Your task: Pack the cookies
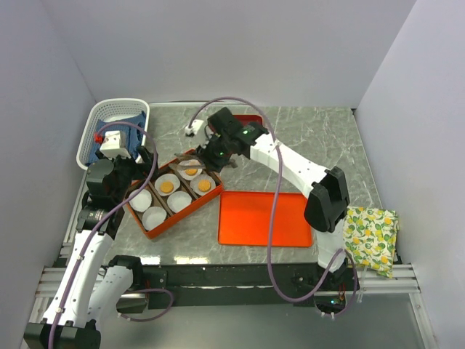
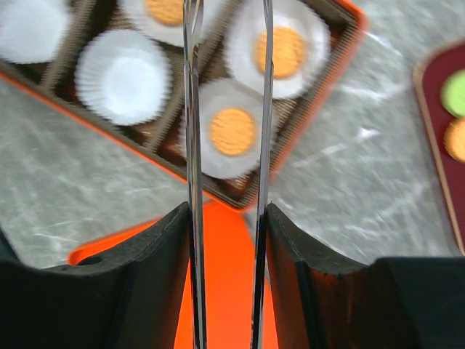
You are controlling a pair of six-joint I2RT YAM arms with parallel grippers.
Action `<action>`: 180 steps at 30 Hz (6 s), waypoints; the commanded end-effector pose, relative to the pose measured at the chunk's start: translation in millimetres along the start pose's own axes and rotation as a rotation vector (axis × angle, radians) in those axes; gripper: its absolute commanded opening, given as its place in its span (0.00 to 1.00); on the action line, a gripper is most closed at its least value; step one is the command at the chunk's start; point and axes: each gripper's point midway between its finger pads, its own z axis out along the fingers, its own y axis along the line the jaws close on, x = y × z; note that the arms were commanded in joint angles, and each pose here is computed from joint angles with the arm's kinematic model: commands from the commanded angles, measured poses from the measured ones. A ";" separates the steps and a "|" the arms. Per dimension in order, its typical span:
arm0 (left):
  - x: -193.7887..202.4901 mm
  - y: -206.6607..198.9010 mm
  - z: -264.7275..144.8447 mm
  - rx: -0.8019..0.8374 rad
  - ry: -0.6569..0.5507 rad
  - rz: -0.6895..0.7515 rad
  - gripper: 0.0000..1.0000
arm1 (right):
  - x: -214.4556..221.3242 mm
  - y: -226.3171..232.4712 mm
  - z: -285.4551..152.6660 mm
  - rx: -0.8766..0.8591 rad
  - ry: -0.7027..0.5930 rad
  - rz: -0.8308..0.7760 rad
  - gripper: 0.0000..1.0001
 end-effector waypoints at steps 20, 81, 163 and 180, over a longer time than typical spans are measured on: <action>-5.9 1.4 2.8 -0.003 -0.028 0.020 0.97 | 26.6 -200.4 -54.1 0.246 -0.141 0.376 0.50; 1.3 3.3 8.1 -0.009 0.001 0.026 0.96 | 55.0 -235.1 38.4 0.261 -0.069 0.409 0.53; -20.5 13.2 -9.3 -0.074 -0.102 0.012 0.96 | 24.3 60.3 8.1 -0.243 -0.056 -0.061 0.28; -20.2 11.9 -9.2 -0.067 -0.100 0.013 0.96 | 37.8 59.5 21.9 -0.249 -0.004 -0.040 0.39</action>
